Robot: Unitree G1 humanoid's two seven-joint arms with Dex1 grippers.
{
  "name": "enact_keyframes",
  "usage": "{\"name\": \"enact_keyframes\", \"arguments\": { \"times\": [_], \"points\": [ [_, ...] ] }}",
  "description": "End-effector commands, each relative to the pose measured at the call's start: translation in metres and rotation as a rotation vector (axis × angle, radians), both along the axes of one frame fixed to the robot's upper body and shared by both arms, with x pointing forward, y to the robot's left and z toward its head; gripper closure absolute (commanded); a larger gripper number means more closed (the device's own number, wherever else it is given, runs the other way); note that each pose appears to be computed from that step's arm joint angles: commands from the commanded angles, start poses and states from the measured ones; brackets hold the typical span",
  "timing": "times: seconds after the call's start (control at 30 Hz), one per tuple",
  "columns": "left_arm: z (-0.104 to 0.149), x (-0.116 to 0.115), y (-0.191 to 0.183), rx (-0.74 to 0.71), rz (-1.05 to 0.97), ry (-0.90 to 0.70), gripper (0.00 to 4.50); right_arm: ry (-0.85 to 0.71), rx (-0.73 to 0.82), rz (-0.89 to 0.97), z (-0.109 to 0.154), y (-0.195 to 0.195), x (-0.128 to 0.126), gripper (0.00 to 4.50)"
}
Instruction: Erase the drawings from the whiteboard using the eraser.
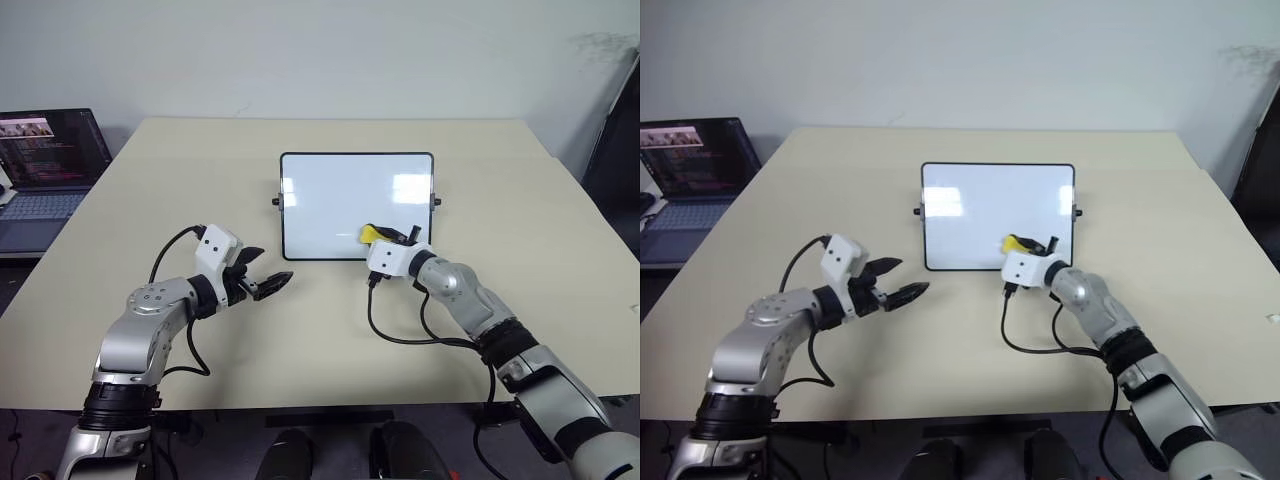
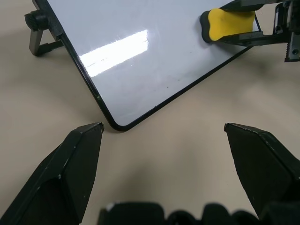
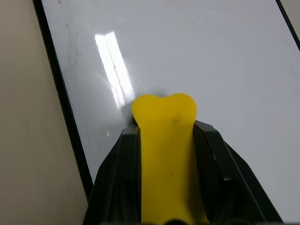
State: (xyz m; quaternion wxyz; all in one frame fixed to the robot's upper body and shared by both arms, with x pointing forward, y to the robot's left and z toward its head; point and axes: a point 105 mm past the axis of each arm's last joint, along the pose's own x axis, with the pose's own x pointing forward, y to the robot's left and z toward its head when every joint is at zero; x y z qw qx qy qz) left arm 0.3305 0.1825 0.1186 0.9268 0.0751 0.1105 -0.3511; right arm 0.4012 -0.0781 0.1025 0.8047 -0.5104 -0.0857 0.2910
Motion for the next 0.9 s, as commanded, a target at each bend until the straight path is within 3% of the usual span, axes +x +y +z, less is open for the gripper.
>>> {"name": "enact_keyframes", "arguments": {
  "times": [0.03, 0.2, 0.3, 0.47, 0.9],
  "points": [
    [0.011, 0.001, -0.004, -0.001, -0.022, -0.046, 0.00, 0.068, 0.013, -0.111, -0.010, -0.027, 0.003, 3.33],
    [0.011, 0.001, -0.006, -0.005, -0.031, -0.046, 0.00, 0.047, 0.144, -0.020, 0.013, 0.003, -0.008, 3.33],
    [0.012, 0.000, -0.008, -0.007, -0.041, -0.050, 0.00, 0.060, 0.320, 0.069, 0.040, 0.027, -0.022, 3.33],
    [0.022, 0.000, -0.015, -0.010, -0.074, -0.079, 0.00, 0.156, 0.548, 0.109, 0.067, 0.035, -0.038, 3.34],
    [0.060, 0.008, -0.065, 0.028, -0.267, -0.183, 0.00, 0.151, 0.605, 0.047, 0.084, 0.016, -0.063, 3.34]
  ]
}}
